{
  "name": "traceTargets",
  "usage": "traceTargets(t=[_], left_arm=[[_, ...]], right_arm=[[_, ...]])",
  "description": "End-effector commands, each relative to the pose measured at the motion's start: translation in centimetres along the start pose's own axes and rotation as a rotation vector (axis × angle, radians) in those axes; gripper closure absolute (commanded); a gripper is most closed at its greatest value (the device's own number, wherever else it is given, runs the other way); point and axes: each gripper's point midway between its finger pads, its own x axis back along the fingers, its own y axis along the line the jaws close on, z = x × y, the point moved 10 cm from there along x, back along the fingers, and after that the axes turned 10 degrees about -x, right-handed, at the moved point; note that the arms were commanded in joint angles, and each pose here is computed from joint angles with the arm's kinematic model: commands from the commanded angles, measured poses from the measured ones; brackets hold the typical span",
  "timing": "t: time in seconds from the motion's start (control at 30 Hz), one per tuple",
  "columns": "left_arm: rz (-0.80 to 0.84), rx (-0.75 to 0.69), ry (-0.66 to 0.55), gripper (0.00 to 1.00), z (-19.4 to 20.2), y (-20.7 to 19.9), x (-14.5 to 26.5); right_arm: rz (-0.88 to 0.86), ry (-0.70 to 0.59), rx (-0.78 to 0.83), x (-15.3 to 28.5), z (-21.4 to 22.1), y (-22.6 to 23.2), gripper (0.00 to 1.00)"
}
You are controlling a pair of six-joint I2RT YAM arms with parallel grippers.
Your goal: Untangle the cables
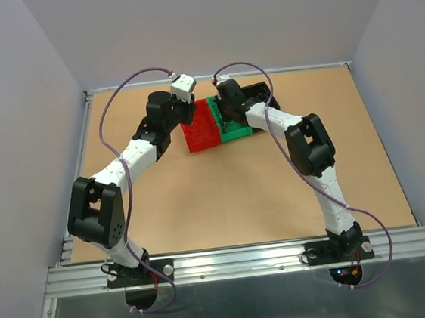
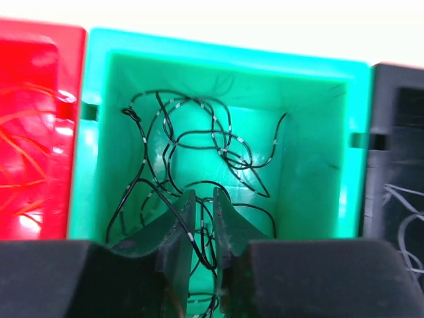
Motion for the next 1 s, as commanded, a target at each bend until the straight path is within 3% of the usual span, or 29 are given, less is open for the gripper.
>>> traceTargets(t=[0.0,0.17,0.2,0.27,0.47,0.6,0.97], left_arm=[[-0.007,-0.011,-0.042,0.67,-1.0,0.3,0.0],[-0.005,-0.010,-0.040,0.67,-1.1,0.3,0.1],[-0.003,-0.010,-0.040,0.67,-1.0,0.3,0.1],[-0.003,-0.012,-0.039,0.67,-1.0,0.3,0.0],[0.001,-0.009,-0.032,0.67,-0.9,0.3,-0.2],[0.002,-0.010,-0.027,0.67,-0.8,0.2,-0.3],[0.005,-0.012,-0.028,0.67,-0.8,0.2,-0.3]], right_arm=[[0.000,-0.109,-0.050,2.9,-4.0,0.1,0.75],[0.017,-0.113,-0.054,3.1,-4.0,-0.1,0.59],[0.018,-0.115,-0.056,3.2,-4.1,-0.1,0.50],[0.025,-0.119,-0.058,3.3,-4.2,-0.2,0.43],[0.037,-0.144,-0.071,4.4,-5.0,-0.4,0.42],[0.035,-0.159,-0.072,5.2,-5.5,-0.5,0.27],[-0.015,-0.136,-0.048,5.5,-4.9,-0.4,0.26]])
